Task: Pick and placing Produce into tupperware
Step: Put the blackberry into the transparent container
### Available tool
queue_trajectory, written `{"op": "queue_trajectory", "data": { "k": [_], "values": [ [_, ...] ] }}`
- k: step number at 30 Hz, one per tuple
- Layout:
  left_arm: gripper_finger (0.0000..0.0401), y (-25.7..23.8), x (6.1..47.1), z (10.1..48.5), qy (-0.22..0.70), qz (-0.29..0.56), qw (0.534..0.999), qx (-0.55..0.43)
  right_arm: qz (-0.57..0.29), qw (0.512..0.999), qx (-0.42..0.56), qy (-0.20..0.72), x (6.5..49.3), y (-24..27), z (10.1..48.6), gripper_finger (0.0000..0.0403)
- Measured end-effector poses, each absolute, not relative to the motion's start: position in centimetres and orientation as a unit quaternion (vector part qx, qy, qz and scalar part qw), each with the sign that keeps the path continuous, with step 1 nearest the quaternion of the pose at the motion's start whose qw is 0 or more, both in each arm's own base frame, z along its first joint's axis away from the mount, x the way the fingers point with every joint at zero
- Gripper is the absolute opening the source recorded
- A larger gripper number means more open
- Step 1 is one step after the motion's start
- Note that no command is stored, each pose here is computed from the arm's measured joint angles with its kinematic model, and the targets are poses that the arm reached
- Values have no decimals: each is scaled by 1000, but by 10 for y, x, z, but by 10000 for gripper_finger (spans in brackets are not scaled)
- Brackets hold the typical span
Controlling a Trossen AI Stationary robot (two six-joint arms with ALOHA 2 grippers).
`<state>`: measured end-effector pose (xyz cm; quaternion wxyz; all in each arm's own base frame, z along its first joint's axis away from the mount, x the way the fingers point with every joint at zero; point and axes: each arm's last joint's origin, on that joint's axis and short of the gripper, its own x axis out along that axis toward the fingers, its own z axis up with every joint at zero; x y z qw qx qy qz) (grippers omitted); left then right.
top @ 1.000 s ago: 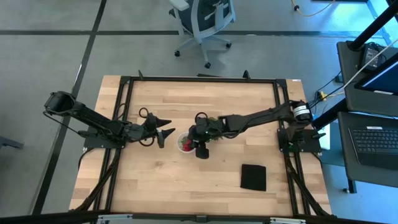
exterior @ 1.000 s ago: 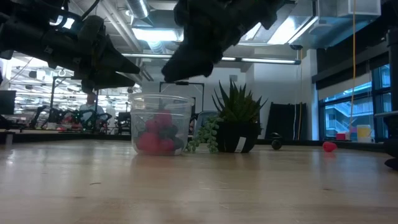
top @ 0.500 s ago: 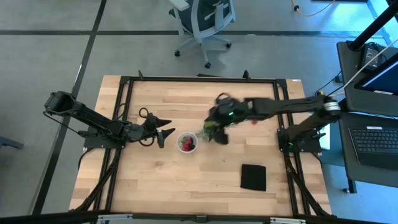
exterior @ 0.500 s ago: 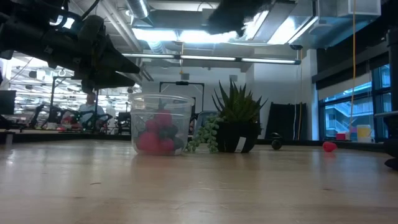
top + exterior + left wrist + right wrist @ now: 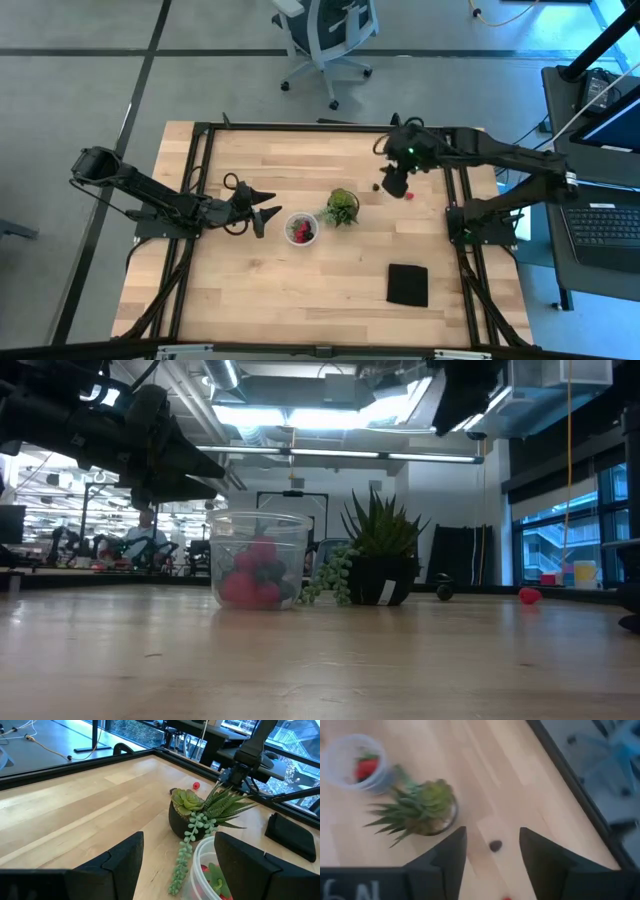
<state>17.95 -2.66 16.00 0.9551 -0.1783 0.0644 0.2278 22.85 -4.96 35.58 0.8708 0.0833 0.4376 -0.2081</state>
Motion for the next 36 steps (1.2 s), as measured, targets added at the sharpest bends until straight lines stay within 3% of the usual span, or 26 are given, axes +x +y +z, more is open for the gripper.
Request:
{"op": "queue_trajectory", "data": {
  "k": [10,14,25,36],
  "values": [
    [236,-27,179,160,65,228,955,-178,-260,826,118,487,248,-83,328,300],
    [236,-27,180,160,69,215,957,-181,-259,809,114,515,259,-88,313,329],
    [236,-29,180,160,75,194,960,-185,-345,748,162,543,248,-102,246,336],
    [236,-28,180,160,75,195,960,-184,-357,741,265,503,237,-100,189,336]
  ]
}}
